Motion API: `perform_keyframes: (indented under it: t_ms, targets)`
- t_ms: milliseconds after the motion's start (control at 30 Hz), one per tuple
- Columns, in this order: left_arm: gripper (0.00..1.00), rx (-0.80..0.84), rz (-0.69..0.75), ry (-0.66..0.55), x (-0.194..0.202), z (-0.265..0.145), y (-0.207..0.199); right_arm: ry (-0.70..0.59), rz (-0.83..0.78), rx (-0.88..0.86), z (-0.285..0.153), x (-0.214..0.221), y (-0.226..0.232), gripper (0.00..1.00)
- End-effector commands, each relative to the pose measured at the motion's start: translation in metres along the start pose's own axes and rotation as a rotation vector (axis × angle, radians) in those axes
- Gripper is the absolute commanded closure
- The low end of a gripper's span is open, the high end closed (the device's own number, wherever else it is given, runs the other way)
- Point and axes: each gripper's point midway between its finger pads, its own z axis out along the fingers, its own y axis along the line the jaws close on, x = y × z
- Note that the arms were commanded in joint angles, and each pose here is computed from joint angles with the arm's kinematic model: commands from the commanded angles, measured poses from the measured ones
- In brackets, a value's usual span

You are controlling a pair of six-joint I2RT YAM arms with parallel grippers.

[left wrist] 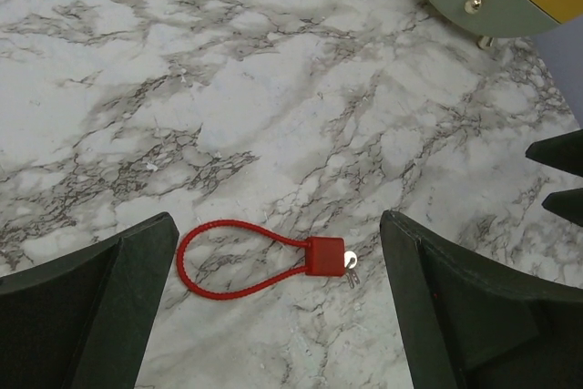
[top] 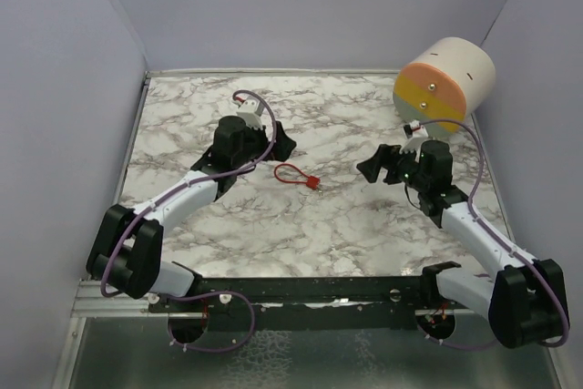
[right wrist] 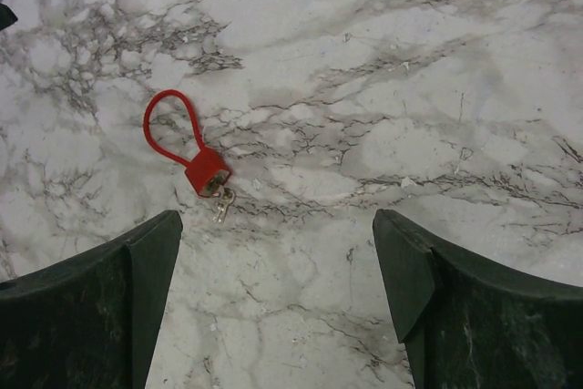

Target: Unlock with the key

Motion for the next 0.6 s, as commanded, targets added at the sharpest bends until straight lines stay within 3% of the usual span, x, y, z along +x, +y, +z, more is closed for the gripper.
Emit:
perform_keyframes:
  t_ms: [0, 300, 567]
  targets:
    - [0.03, 0.018, 0.047, 0.08, 0.002, 0.007, -0.011, -0.005, -0.011, 0.025, 0.011, -0.007, -0.006, 0.13]
    - [0.02, 0.044, 0.049, 0.179, 0.075, 0.004, -0.041, 0.002, 0.002, 0.01, 0.012, -0.004, -0.004, 0.13]
    - [0.02, 0.024, 0.07, 0.245, 0.108, 0.014, -0.042, -0.024, -0.008, 0.011, -0.001, -0.011, 0.001, 0.13]
